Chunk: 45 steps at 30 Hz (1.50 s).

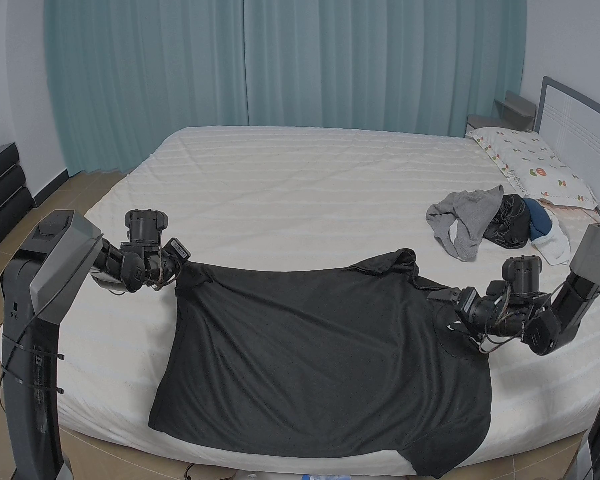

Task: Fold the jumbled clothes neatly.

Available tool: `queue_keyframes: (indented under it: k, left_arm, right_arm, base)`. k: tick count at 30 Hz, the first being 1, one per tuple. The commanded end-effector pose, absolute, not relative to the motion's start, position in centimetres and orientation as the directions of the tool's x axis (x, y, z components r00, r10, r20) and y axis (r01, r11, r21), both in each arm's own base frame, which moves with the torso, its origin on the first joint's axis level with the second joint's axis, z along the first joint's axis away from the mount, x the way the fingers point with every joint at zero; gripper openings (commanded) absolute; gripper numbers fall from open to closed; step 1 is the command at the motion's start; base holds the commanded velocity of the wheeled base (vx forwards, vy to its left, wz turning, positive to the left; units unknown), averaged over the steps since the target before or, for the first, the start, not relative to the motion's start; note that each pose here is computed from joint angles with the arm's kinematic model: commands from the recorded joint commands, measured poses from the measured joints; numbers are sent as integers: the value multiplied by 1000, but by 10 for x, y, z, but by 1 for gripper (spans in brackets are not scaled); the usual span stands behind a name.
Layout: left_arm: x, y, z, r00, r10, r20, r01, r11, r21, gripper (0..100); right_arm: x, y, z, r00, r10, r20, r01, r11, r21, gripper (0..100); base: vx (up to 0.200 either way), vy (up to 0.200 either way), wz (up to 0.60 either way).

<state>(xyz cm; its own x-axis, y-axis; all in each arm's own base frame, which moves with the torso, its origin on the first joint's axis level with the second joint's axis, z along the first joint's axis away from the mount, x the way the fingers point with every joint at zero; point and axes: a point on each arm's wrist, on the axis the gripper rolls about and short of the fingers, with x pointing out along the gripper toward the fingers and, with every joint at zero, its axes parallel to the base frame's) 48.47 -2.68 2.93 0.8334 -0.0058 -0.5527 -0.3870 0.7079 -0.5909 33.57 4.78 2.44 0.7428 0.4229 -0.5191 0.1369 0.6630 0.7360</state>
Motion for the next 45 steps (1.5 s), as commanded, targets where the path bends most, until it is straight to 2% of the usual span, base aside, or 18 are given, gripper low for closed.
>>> queue_keyframes:
  k: [1,8,10,12,14,22,23,32,37,39,41,45]
  left_arm:
    - [488,-33,37,850,-13,-527,-362,712,-601,0]
    - [489,-33,42,855,-10,-519,-360,709,-607,0]
    - [488,-33,42,853,-5,-521,-365,709,-604,0]
    - [488,-33,41,852,3,-524,-371,709,-599,0]
    - [488,-36,41,851,11,-524,-375,712,-594,0]
    - [487,-38,40,847,9,-531,-377,714,-590,0]
    - [487,-39,40,847,8,-531,-376,714,-590,0]
    - [487,-42,36,843,2,-537,-375,718,-587,0]
    - [489,-42,38,854,7,-520,-365,721,-589,0]
    - [489,-42,38,855,7,-519,-363,722,-589,0]
    - [494,-43,36,870,6,-494,-346,721,-600,0]
    - [502,-44,37,897,6,-442,-313,716,-624,0]
  right_arm:
    - [379,63,14,745,428,-511,115,673,731,100]
    - [435,83,29,740,445,-505,96,672,734,100]
    - [451,89,19,734,431,-525,114,684,721,100]
    - [459,93,11,743,400,-536,128,701,701,100]
    - [474,97,0,770,342,-538,127,745,655,100]
    - [499,104,-28,806,253,-536,93,838,537,100]
    - [502,104,-31,813,237,-532,96,846,524,0]
    - [525,103,-37,864,171,-474,98,866,490,0]
    - [543,90,-10,925,113,-362,96,855,510,0]
    - [544,88,-9,928,107,-357,98,854,511,0]
    - [551,74,-6,946,43,-320,134,849,511,0]
    - [553,67,-5,960,21,-279,132,845,518,0]
  base:
    - [0,0,0]
    - [0,0,0]
    - [0,0,0]
    - [0,0,0]
    - [0,0,0]
    - [0,0,0]
    - [0,0,0]
    - [0,0,0]
    - [0,0,0]
    - [0,0,0]
    - [0,0,0]
    - [0,0,0]
